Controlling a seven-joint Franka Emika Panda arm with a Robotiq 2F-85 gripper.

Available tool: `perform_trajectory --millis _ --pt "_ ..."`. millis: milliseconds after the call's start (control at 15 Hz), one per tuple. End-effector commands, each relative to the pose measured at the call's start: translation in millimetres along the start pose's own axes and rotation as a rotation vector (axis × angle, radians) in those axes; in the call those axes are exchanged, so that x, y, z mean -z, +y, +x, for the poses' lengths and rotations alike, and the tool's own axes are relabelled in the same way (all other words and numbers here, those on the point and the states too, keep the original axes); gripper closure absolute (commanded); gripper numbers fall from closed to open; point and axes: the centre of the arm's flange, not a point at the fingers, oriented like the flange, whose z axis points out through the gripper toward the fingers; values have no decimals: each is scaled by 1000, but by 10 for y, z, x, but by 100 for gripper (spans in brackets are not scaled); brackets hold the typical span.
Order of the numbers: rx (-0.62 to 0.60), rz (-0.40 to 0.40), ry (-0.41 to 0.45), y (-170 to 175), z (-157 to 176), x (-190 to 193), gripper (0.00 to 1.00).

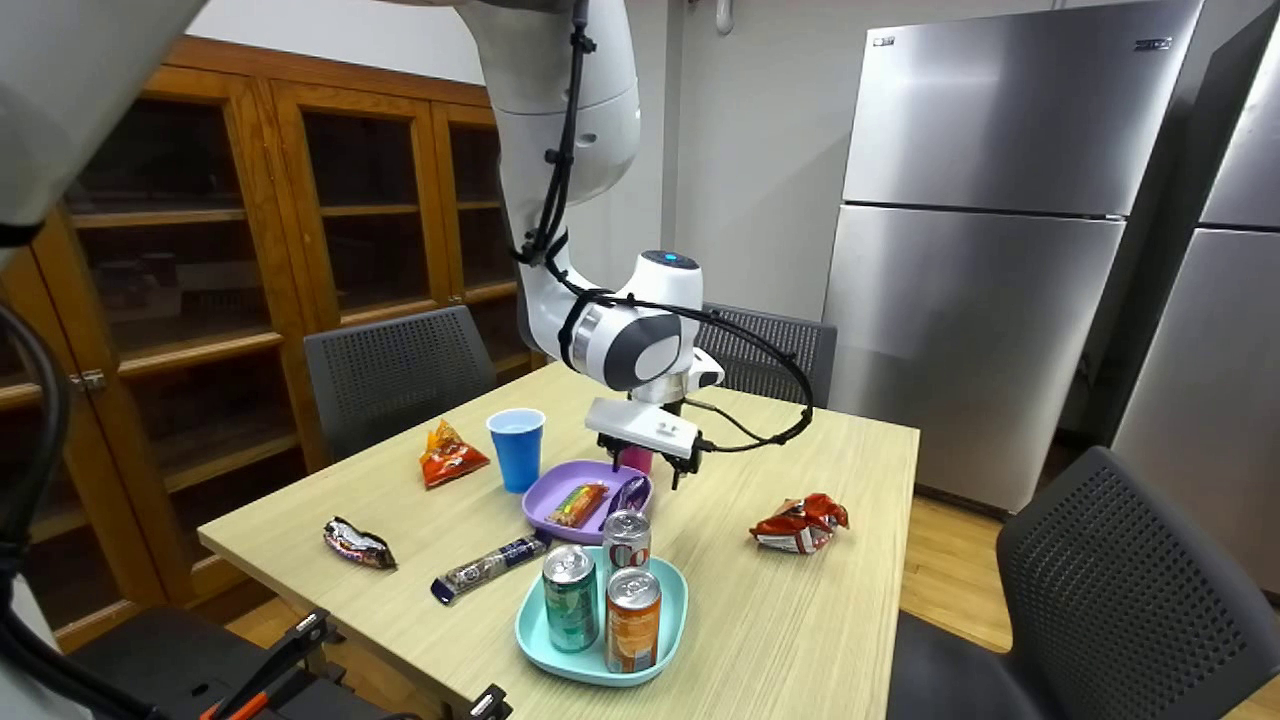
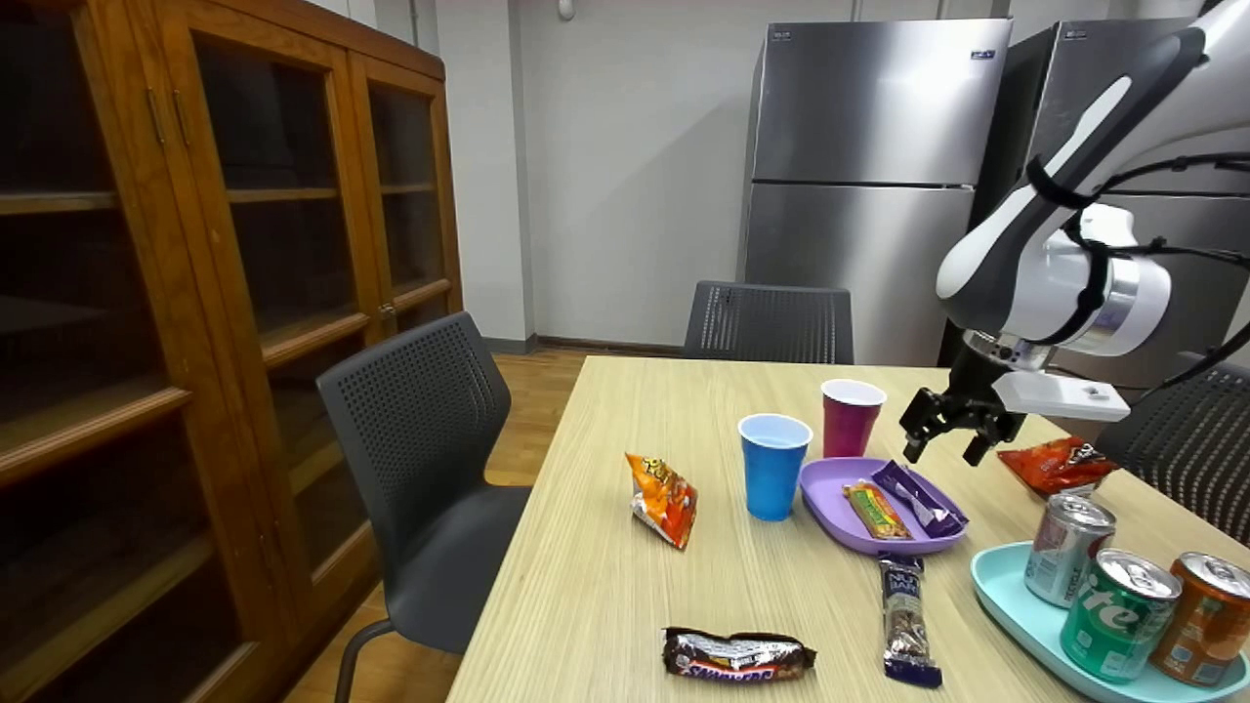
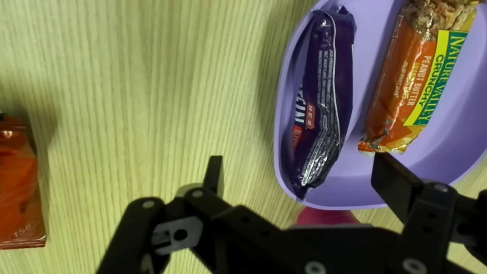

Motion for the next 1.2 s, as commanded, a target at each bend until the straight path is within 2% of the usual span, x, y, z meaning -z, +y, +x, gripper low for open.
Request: perform_trajectory --millis 0,200,533,867,1133 --pt "0 0 0 0 0 0 0" --pt "5 36 0 -101 -56 104 0" --pt "0 58 36 -491 -134 325 0" --pt "-6 25 -5 -875 -353 500 0" --pt "15 38 -40 -1214 -627 574 0"
